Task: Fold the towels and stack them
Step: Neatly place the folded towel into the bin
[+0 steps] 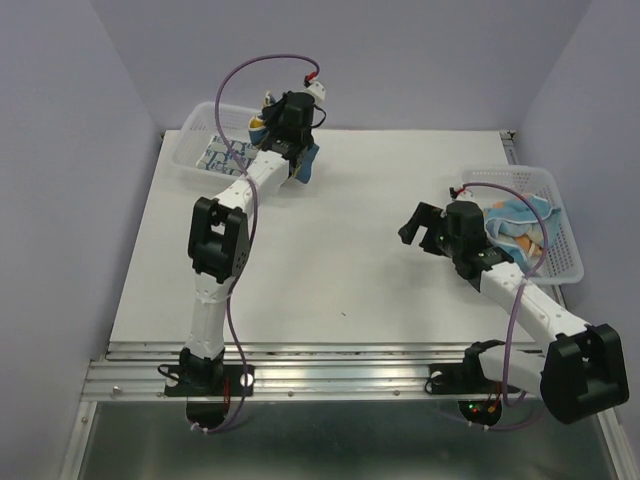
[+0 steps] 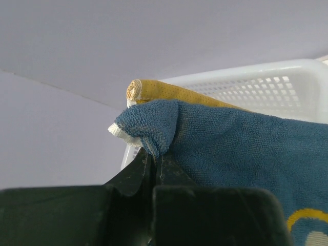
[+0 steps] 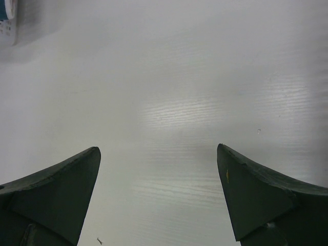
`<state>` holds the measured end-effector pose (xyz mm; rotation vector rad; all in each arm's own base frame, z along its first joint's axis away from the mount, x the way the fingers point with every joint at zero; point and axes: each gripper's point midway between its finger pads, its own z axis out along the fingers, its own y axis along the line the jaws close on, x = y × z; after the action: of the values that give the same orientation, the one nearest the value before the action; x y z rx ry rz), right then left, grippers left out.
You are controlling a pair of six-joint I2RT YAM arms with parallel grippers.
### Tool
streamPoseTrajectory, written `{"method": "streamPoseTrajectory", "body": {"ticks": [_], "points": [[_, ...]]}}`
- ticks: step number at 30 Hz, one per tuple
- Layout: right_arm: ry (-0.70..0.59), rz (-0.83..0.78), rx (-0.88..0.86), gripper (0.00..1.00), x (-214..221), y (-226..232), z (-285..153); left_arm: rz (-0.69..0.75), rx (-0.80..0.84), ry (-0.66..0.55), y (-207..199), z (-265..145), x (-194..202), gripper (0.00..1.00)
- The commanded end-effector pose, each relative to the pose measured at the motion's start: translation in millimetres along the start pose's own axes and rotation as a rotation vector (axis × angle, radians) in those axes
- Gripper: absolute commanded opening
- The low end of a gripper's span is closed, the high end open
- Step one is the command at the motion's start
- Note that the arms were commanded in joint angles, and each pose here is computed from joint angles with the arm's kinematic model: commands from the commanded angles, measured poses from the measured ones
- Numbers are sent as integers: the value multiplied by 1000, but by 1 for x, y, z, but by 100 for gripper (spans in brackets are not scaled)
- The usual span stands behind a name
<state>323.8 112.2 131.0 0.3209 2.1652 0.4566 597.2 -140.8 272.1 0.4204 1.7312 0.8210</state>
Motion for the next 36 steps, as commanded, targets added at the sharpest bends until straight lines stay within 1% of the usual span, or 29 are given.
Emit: {"method": "streamPoseTrajectory", "body": {"ticks": [1, 8, 11, 18, 23, 27, 36], "points": [[-43, -12, 15, 100, -9, -3, 3, -21, -41, -24, 32, 10, -10, 0], [-33, -11, 19, 100, -7, -4, 6, -51, -41, 6, 45, 36, 18, 0], [-49, -15, 13, 100, -8, -4, 8, -71, -46, 10, 51, 48, 28, 0], [-110, -19, -18, 100, -18, 1, -1, -83, 2, -26, 42, 61, 37, 0], [-128, -17, 21, 100, -20, -7, -3, -82, 13, -12, 33, 75, 51, 0], [-113, -17, 46, 100, -16, -13, 3, -64, 18, 17, 23, 85, 68, 0], [-91, -18, 65, 100, -12, -16, 11, -42, 14, 61, 26, 103, 102, 0]]}}
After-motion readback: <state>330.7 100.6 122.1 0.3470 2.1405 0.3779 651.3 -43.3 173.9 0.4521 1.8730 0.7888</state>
